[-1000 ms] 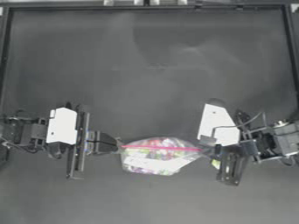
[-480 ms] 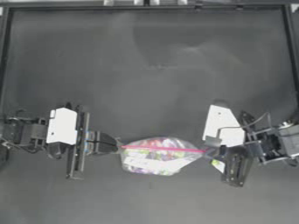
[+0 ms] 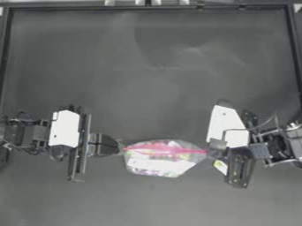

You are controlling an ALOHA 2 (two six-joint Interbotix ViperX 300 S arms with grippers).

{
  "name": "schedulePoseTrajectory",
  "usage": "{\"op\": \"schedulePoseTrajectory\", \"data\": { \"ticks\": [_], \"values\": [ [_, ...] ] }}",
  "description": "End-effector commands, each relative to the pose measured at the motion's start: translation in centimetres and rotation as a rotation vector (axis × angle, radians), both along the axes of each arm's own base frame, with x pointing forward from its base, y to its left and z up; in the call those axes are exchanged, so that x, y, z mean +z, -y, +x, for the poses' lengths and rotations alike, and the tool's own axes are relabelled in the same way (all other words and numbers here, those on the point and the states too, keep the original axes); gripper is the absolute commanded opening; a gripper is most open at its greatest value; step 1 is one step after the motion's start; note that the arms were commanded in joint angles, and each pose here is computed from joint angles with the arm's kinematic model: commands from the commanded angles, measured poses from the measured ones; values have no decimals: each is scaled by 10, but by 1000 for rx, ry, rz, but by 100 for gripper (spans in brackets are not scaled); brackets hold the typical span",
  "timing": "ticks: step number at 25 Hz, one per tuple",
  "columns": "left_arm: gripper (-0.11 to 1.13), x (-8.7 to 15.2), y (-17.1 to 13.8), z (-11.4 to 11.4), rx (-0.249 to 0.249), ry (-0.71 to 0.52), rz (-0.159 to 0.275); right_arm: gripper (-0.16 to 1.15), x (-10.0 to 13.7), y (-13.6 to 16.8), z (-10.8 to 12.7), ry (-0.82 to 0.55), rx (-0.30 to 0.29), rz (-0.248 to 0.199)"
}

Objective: Put candy in bag

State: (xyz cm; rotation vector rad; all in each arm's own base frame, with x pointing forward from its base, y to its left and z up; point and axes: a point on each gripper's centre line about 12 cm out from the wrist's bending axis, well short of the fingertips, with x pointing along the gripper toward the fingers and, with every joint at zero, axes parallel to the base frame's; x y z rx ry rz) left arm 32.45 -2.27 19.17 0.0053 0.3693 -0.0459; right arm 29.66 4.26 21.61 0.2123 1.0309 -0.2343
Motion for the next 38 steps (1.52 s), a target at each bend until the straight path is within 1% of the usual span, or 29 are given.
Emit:
{"op": "schedulePoseTrajectory", "data": {
  "ticks": [1, 4, 9, 17, 22, 26, 28, 34, 38],
  "values": [
    [5, 24, -2, 1, -2, 56, 14, 5, 26, 2, 9, 82, 24, -39],
    [5, 31, -6, -2, 4, 63, 29, 5, 33, 7, 13, 100, 21, -63],
    [5, 37, -16, -4, 27, 61, 46, 5, 39, 18, 17, 117, 3, -88],
    [5, 45, -31, -8, 58, 73, 85, 5, 51, 33, 22, 131, 2, -130],
    [5, 44, -41, -10, 87, 62, 91, 5, 54, 44, 24, 130, 1, -147],
    [5, 42, -46, -11, 104, 55, 95, 5, 53, 51, 24, 130, -4, -157],
    [5, 42, -49, -12, 107, 54, 108, 5, 52, 54, 25, 134, -4, -158],
    [5, 37, -54, -12, 121, 36, 112, 5, 40, 60, 25, 130, -10, -153],
    [5, 28, -57, -13, 130, 8, 110, 5, 32, 63, 25, 121, -12, -152]
  ]
}}
